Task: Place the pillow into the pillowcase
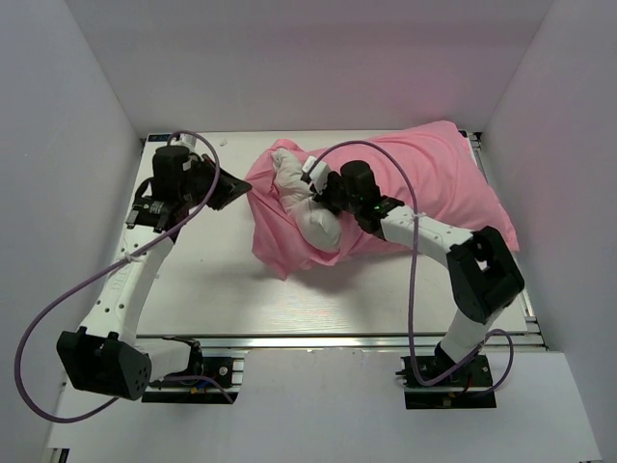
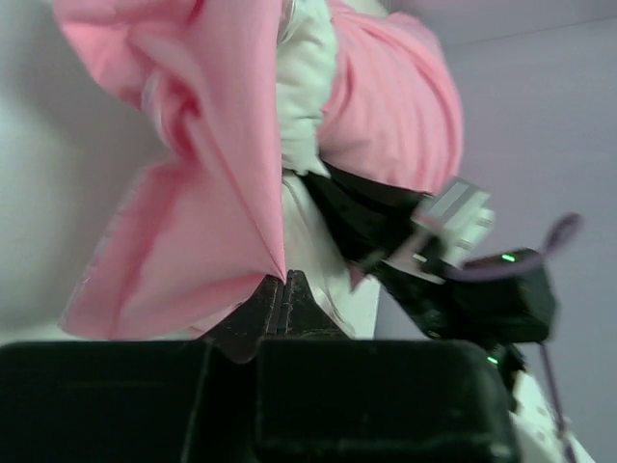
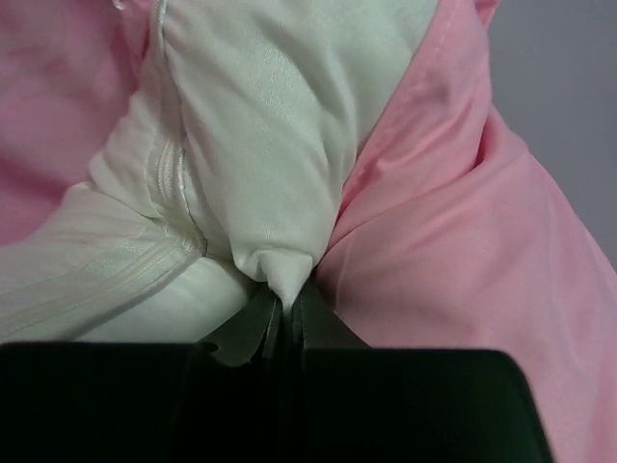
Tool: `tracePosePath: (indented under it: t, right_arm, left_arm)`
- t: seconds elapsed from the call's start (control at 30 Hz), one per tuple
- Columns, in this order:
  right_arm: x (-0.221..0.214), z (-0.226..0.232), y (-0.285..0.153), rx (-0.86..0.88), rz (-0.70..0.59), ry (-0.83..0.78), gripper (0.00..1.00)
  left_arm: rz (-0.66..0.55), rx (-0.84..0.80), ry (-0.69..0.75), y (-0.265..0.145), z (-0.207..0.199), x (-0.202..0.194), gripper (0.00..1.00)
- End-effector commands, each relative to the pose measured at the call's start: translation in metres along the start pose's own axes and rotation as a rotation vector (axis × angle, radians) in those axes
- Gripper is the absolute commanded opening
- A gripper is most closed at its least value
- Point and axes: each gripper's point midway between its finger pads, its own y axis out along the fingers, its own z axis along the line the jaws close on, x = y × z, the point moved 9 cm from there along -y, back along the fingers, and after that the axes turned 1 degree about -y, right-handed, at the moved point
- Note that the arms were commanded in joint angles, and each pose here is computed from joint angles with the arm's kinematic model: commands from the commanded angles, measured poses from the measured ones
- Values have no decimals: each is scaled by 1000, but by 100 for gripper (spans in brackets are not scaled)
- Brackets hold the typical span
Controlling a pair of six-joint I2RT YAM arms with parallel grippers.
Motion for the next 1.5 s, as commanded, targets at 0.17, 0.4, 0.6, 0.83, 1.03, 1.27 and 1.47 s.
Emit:
tracePosePath:
  t: [0.17, 0.4, 0.6, 0.83, 1.03, 1.27, 1.47]
  right_arm:
    - [-89, -6, 30, -128, 389, -144, 0]
    - [-95, 1, 42, -57, 424, -153, 0]
    - [-90, 7, 63, 27, 464, -128, 0]
    - [-48, 45, 73, 246, 338, -102, 0]
    - [-33, 70, 84, 412, 340, 19, 0]
    - [-21, 68, 93, 445, 321, 122, 0]
    - [-26, 55, 85, 458, 323, 202, 0]
  left_arm:
    - [-171, -329, 64, -69, -78, 47, 0]
    - [-91, -463, 24, -73, -90, 49, 0]
    - [-28, -561, 7, -71, -102, 53, 0]
    - [77, -465, -114, -11, -51, 40, 0]
    - [135, -453, -189, 31, -31, 40, 0]
    - [216, -172, -186, 38, 8, 16, 21]
    - [111, 141, -123, -13, 32, -4, 68]
